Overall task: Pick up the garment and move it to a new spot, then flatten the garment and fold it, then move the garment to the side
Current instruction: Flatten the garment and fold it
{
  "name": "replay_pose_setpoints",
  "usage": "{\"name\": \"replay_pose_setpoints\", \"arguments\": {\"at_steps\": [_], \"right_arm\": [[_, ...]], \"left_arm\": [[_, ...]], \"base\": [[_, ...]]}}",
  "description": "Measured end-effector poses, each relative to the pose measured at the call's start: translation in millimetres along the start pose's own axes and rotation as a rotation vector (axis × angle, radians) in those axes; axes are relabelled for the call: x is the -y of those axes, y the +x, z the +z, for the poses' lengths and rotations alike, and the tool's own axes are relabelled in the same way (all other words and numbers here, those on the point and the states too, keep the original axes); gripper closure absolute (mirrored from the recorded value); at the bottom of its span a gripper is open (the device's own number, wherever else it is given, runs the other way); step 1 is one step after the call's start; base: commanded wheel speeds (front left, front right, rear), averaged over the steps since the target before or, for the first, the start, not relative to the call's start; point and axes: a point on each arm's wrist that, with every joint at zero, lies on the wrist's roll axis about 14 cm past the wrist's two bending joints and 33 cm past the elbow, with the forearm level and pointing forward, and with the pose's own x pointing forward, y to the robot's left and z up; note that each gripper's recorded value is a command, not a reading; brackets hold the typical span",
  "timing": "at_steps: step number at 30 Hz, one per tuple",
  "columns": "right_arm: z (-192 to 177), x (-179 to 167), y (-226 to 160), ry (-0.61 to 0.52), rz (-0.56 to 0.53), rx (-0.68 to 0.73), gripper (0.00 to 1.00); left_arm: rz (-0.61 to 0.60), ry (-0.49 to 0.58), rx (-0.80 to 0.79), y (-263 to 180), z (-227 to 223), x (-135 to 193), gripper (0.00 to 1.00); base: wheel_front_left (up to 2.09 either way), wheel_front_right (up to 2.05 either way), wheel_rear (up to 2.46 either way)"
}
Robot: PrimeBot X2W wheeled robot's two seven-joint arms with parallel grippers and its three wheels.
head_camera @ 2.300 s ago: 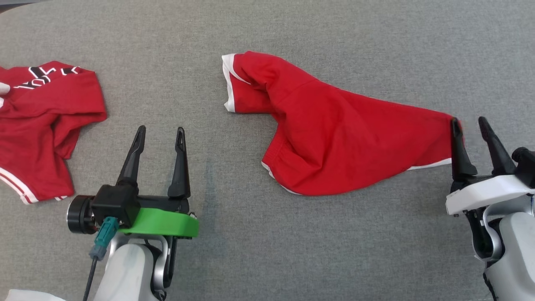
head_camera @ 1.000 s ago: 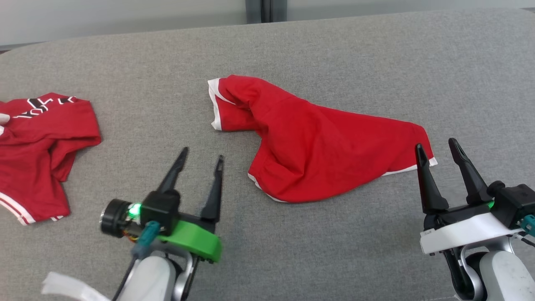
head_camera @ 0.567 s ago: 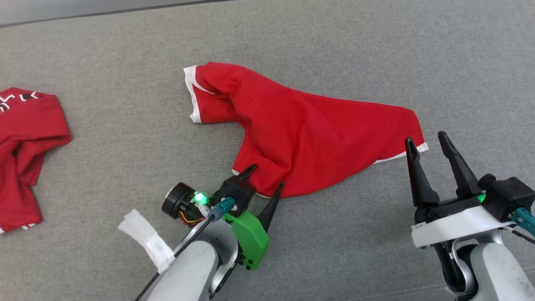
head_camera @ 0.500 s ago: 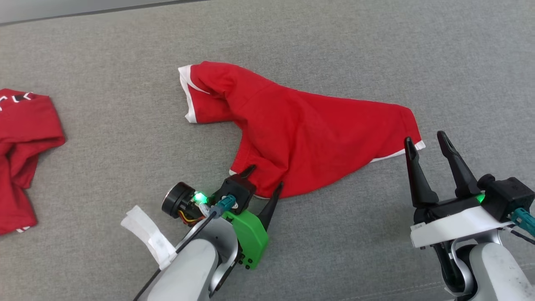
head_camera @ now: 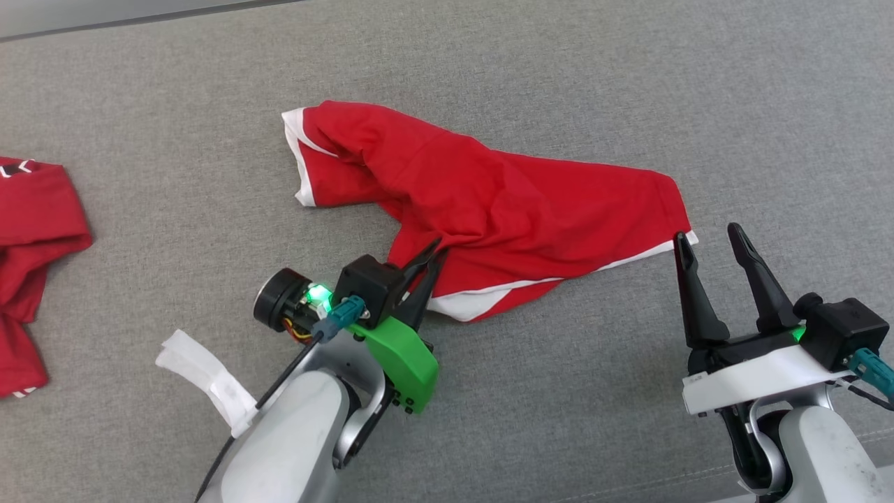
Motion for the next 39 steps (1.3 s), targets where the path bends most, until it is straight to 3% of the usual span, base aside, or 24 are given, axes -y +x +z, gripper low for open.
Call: {"name": "replay_pose_setpoints", "arguments": {"at_steps": [12,18,19,21,22,23,29,39], "right_arm": [[-2.2,4.4,5.5,0.005,-0.012,0.001,0.00],[-8.8,9.4,6.8,0.013,-0.030,-0.012,0.00],[-10.2,10.8,6.3,0.013,-0.035,-0.015,0.00],[-12.9,15.1,5.3,0.013,-0.048,-0.022,0.00],[-12.9,16.3,5.5,0.012,-0.051,-0.021,0.00],[-13.1,17.6,6.0,0.011,-0.054,-0.021,0.00],[-10.1,21.0,6.4,0.004,-0.061,-0.011,0.00],[4.2,9.6,7.8,-0.013,-0.017,0.030,0.00]], "left_arm": [[0.048,-0.026,-0.005,27.5,16.0,-32.1,1.00],[0.070,-0.048,-0.056,50.2,2.9,-51.7,1.00],[0.070,-0.048,-0.056,53.2,2.2,-53.5,0.93],[0.071,-0.054,-0.059,59.6,-1.1,-56.8,0.56],[0.073,-0.057,-0.053,61.4,-1.7,-58.0,0.04],[0.074,-0.058,-0.047,63.4,-2.7,-59.1,0.00],[0.096,-0.045,0.075,62.2,13.4,-62.7,0.00],[0.244,-0.030,0.271,15.1,42.5,-77.7,0.00]], "base": [[0.00,0.00,0.00],[0.00,0.00,0.00],[0.00,0.00,0.00],[0.00,0.00,0.00],[0.00,0.00,0.00],[0.00,0.00,0.00],[0.00,0.00,0.00],[0.00,0.00,0.00]]}}
